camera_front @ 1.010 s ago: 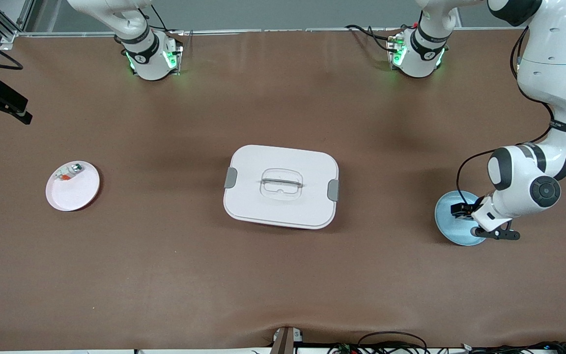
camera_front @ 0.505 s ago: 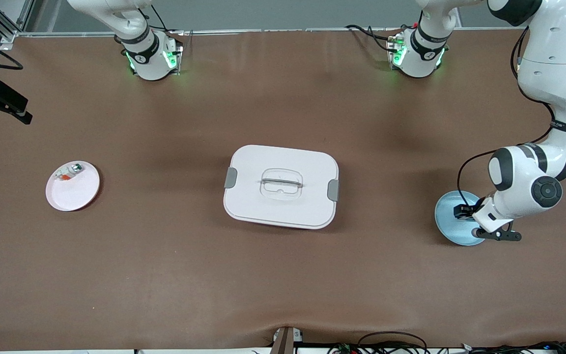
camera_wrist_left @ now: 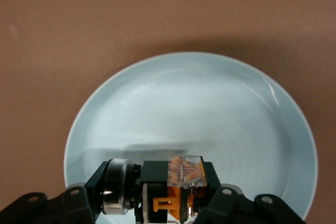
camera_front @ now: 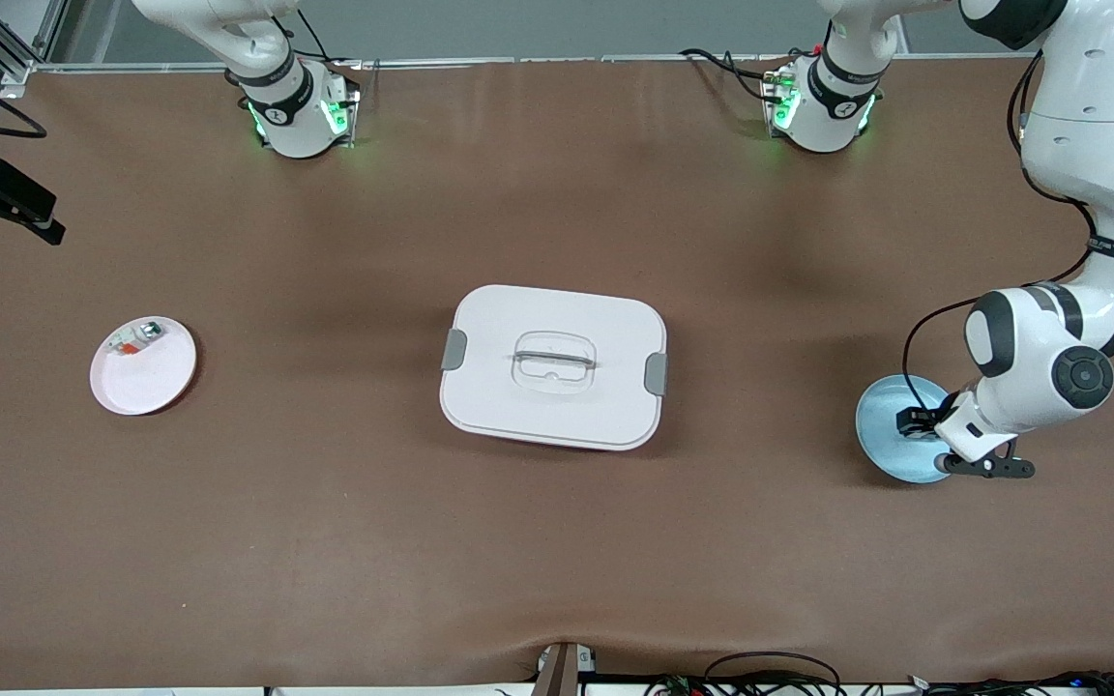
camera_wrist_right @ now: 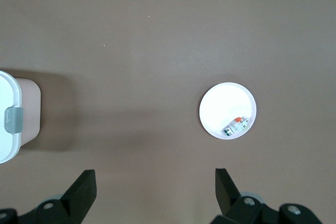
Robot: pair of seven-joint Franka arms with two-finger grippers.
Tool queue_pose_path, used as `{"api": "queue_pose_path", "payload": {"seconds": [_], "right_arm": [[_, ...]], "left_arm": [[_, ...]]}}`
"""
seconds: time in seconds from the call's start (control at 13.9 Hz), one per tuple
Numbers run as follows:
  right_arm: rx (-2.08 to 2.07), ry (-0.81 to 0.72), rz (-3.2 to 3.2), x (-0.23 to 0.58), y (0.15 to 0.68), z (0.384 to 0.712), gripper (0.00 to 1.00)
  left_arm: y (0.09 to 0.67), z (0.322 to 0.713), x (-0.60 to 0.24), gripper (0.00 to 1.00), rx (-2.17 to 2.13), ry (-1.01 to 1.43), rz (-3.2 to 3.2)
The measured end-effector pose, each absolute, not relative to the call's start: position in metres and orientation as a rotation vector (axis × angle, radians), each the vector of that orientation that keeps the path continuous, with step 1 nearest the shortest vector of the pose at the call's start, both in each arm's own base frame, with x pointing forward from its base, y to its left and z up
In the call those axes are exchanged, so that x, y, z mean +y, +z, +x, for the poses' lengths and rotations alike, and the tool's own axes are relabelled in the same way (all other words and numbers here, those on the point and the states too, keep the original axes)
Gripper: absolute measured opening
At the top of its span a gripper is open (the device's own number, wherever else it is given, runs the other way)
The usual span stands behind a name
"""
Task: Transfer orange switch to right arm and place
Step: 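Lift the switch with the left gripper while the right gripper rises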
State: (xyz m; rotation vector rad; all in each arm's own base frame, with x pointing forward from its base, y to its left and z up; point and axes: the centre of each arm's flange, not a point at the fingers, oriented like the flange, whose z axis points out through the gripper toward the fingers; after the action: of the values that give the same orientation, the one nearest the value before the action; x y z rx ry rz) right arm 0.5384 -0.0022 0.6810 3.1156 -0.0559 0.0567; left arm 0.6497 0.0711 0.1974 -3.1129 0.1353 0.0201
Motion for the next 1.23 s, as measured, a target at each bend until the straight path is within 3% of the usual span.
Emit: {"api": "queue_pose_path", "payload": {"seconds": [0.36, 0.72, 1.01, 1.23], "right_arm": [[-0.063, 0.06, 3.125, -0.003, 0.681, 0.539, 1.0], [-0.065, 0.066, 3.141, -0.003, 0.682, 0.539, 1.0], [-0.061, 0.085, 3.143, -0.002, 0.686, 0.539, 1.0], [-0.053, 0.104, 3.149, 0.002, 0.691, 0.538, 1.0]], "left_arm": [[0.268, 0.649, 0.069, 0.73, 0.075, 0.057, -3.109], [0.385, 0.632, 0.048, 0.73, -0.023, 0.204, -3.182], [0.49, 0.613, 0.0, 0.73, -0.175, 0.325, -3.209], [0.532, 0.605, -0.054, 0.73, -0.296, 0.35, -3.225]]}}
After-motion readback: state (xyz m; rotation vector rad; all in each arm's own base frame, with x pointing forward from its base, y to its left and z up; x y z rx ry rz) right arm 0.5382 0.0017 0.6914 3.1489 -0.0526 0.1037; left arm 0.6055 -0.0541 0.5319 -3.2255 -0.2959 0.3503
